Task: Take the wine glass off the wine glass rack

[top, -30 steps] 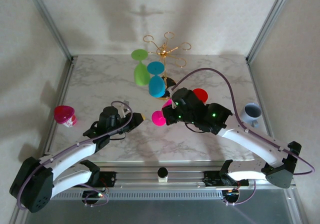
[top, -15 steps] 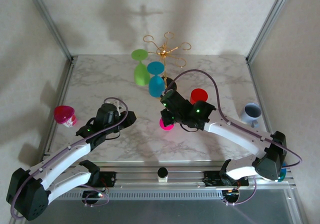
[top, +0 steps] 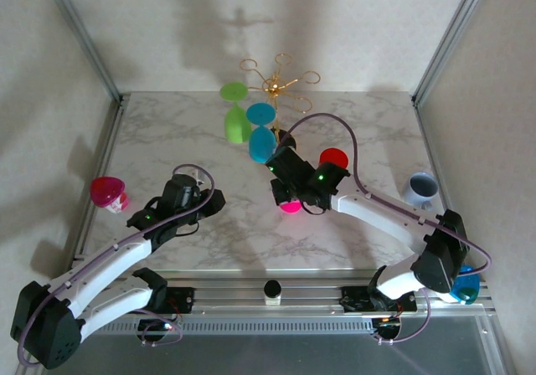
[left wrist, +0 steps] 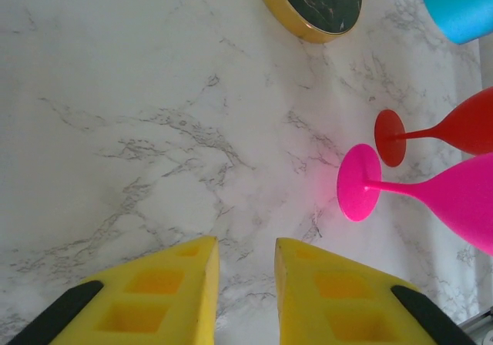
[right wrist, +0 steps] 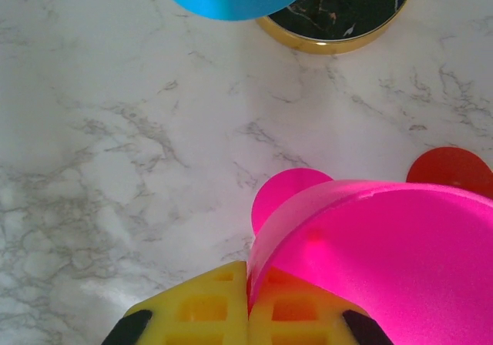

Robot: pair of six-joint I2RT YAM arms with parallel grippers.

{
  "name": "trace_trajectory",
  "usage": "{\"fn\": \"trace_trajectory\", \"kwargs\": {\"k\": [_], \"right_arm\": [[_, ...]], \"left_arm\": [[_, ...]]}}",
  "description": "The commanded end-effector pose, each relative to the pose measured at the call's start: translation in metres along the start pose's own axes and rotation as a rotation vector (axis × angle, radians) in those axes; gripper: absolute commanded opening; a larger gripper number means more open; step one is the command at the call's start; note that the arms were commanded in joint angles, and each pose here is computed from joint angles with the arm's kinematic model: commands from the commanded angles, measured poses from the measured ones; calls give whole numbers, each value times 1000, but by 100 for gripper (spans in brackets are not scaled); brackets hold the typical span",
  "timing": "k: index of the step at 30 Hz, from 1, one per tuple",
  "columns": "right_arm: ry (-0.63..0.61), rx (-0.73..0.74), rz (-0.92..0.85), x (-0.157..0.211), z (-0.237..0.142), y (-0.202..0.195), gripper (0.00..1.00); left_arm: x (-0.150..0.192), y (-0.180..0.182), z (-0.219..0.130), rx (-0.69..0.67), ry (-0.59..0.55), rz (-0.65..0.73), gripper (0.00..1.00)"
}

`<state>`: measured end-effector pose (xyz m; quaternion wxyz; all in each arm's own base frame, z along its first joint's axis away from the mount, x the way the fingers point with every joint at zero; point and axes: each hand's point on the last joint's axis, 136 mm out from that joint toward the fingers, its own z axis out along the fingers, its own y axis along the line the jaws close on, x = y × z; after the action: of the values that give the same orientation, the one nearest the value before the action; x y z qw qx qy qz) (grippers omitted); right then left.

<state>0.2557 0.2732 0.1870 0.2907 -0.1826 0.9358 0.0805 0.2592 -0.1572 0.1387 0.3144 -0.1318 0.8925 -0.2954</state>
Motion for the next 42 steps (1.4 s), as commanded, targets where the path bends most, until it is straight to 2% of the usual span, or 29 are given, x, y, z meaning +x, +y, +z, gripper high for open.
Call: {"fn": "trace_trajectory", "kwargs": {"k": [1,13,33,42], "right_arm": [[-25,27,4,-11,4,-9,0],[21,44,30,-9,21,-27,0],[82,60,23,1,36,-30,0],[82,68,25,0,37,-32,21]], "left_arm": [[-14,-5,-7,-6,-44,18,27],[-13,-3,0,-16,-31,22,27],[-11,-1,7,-25,-18,22,27],[-10,0,7,-29,-18,21,27]]}}
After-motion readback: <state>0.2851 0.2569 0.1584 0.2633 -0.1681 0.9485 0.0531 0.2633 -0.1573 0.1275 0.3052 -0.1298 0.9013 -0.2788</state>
